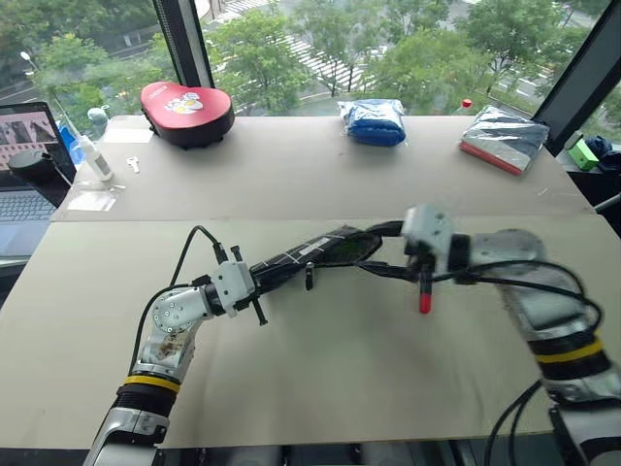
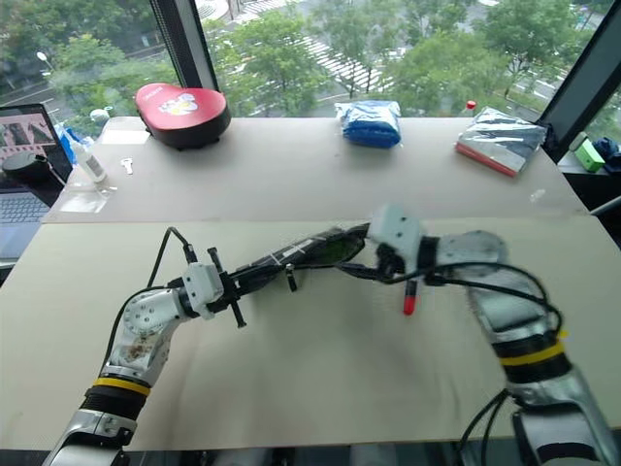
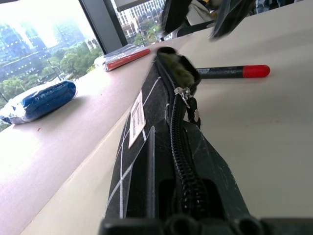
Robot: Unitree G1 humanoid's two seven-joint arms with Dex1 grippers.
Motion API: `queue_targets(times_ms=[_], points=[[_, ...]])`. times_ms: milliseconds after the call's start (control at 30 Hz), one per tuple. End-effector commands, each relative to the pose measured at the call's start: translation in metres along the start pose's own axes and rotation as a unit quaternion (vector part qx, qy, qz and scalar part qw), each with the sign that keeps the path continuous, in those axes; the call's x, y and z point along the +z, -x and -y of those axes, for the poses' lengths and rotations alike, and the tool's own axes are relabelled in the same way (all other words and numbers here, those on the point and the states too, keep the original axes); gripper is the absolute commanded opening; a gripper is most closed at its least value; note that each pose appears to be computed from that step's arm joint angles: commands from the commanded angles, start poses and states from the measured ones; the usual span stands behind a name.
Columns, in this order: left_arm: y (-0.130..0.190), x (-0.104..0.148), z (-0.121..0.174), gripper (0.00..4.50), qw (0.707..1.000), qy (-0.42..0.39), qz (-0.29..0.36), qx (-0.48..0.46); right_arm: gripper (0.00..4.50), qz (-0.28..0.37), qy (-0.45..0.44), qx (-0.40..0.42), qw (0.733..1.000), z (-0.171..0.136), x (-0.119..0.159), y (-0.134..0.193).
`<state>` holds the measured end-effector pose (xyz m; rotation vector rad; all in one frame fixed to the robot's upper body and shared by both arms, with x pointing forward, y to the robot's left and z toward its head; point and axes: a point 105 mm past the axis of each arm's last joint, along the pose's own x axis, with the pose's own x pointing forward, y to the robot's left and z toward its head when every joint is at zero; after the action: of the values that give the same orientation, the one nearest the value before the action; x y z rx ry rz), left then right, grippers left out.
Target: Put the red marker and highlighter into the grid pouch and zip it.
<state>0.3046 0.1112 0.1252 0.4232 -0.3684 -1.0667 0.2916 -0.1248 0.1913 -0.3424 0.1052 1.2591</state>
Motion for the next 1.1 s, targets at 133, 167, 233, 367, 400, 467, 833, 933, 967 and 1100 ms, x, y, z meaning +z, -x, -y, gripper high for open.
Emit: queue_targets(times_ms=[133,167,233,367,400,467,833,933,967,1100], points=[[-0.001,0.011,-0.001,0.00,1.000,-0.013,0.019,0.006,3.29,0.031,-0.079,-0.066,0.994,0.009,0.012,0.029],[0.000,0.011,-0.001,0.00,1.000,-0.013,0.019,0.006,3.29,0.018,-0.082,-0.117,0.990,0.022,0.005,0.034],[0.001,0.011,0.000,0.00,1.000,-0.012,0.018,0.008,3.29,-0.018,-0.108,-0.179,0.978,0.034,-0.010,0.041],[0.003,0.011,0.001,0.00,1.000,-0.012,0.016,0.009,3.29,-0.077,-0.147,-0.268,0.949,0.038,-0.033,0.048],[0.002,0.010,0.001,0.00,1.000,-0.012,0.016,0.009,3.29,-0.091,-0.166,-0.292,0.937,0.039,-0.040,0.050],[0.002,0.010,0.001,0.00,1.000,-0.011,0.015,0.009,3.29,-0.118,-0.185,-0.330,0.918,0.039,-0.052,0.053],[-0.003,0.008,0.001,0.00,1.000,-0.005,0.021,0.007,3.29,-0.174,-0.180,-0.380,0.890,0.029,-0.067,0.052],[-0.003,0.008,0.001,0.00,1.000,-0.004,0.021,0.008,3.29,-0.187,-0.187,-0.384,0.884,0.025,-0.077,0.051],[-0.003,0.008,0.001,0.00,1.000,-0.004,0.021,0.008,3.29,-0.191,-0.193,-0.389,0.880,0.025,-0.081,0.051],[-0.002,0.008,0.000,0.00,1.000,-0.004,0.021,0.009,3.29,-0.195,-0.212,-0.407,0.867,0.027,-0.091,0.054]])
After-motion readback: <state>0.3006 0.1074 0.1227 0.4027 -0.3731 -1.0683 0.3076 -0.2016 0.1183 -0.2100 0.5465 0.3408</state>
